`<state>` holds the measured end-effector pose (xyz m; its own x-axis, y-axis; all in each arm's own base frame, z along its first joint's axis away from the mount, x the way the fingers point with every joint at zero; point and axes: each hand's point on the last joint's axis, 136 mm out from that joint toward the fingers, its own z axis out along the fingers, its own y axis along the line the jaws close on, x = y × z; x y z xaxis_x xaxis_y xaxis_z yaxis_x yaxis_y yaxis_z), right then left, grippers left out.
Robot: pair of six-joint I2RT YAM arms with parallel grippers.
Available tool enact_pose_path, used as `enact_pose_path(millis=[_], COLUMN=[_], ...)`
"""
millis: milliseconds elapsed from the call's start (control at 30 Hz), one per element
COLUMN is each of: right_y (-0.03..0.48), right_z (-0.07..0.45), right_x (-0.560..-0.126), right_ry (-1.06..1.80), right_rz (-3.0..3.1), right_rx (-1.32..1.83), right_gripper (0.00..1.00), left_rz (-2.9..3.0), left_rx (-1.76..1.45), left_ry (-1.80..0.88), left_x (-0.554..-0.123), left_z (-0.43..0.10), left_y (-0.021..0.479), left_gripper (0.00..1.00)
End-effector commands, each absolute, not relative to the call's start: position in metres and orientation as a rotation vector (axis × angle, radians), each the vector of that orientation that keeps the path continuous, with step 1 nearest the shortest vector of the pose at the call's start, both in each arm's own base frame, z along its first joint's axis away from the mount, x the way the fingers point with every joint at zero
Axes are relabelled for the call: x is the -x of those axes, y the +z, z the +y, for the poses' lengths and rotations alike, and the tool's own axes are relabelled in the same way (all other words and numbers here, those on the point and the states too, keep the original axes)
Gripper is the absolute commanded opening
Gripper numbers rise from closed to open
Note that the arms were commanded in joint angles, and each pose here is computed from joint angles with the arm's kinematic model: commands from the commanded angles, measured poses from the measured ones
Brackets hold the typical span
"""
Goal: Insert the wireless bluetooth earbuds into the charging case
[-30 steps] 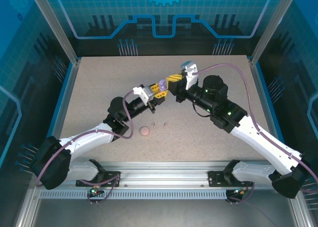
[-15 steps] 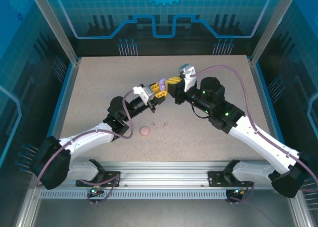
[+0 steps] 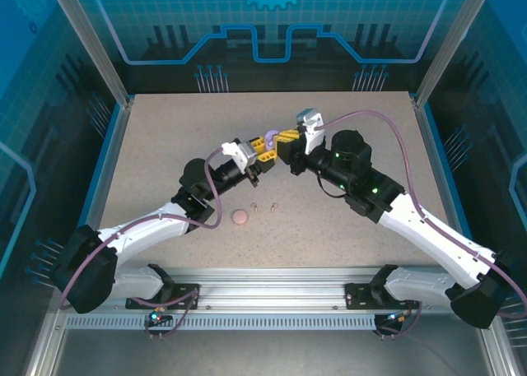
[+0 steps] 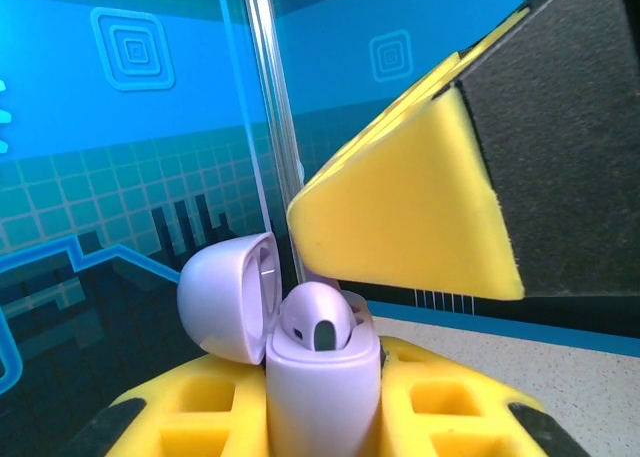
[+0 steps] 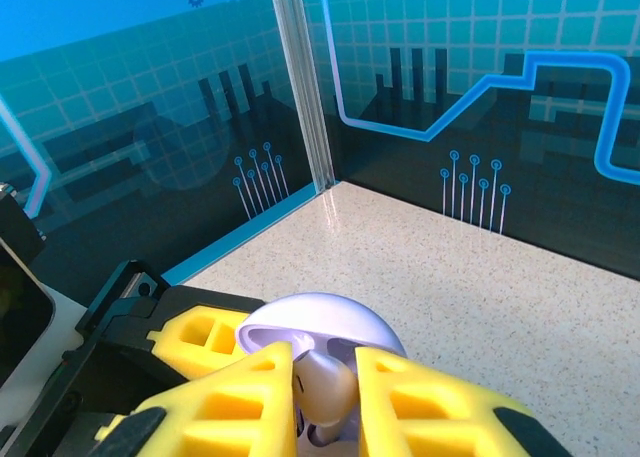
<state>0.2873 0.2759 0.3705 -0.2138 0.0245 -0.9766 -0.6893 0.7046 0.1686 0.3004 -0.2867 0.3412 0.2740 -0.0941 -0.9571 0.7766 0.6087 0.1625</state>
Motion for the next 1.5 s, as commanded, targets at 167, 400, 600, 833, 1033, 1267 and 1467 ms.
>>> enact_pose_path(millis=[167, 400, 600, 833, 1033, 1267, 1467], right_y=[0.384, 0.409, 0.419, 0.402, 0.382, 0.369, 0.362], right_z=[0.264, 0.24, 0.215, 0.214, 0.232, 0.243, 0.247], right_x=[-0.288, -0.282, -0.276, -0.284, -0.284, -0.281, -0.284], right_ry=[0.693, 0.717, 0.775, 0.748, 0.763, 0.78, 0.767], right_rz=[1.663, 1.616, 1.611, 1.788, 1.91, 1.956, 1.973], right_rx=[0.469, 0.378, 0.284, 0.284, 0.38, 0.438, 0.448], right_gripper=[0.42, 0.71, 0.8, 0.8, 0.85, 0.87, 0.87], left_rz=[1.067, 1.072, 1.072, 1.079, 1.075, 1.074, 1.07], left_rx=[-0.691, -0.694, -0.693, -0.694, -0.695, -0.697, -0.698], left_ry=[-0.672, -0.674, -0.679, -0.676, -0.673, -0.667, -0.667], left_x=[-0.297, -0.298, -0.298, -0.299, -0.298, -0.298, -0.298], left_z=[-0.288, -0.289, -0.29, -0.289, -0.289, -0.289, -0.289], left_y=[0.371, 0.37, 0.369, 0.367, 0.369, 0.371, 0.372], left_gripper=[0.0, 0.0, 0.0, 0.0, 0.0, 0.0, 0.0])
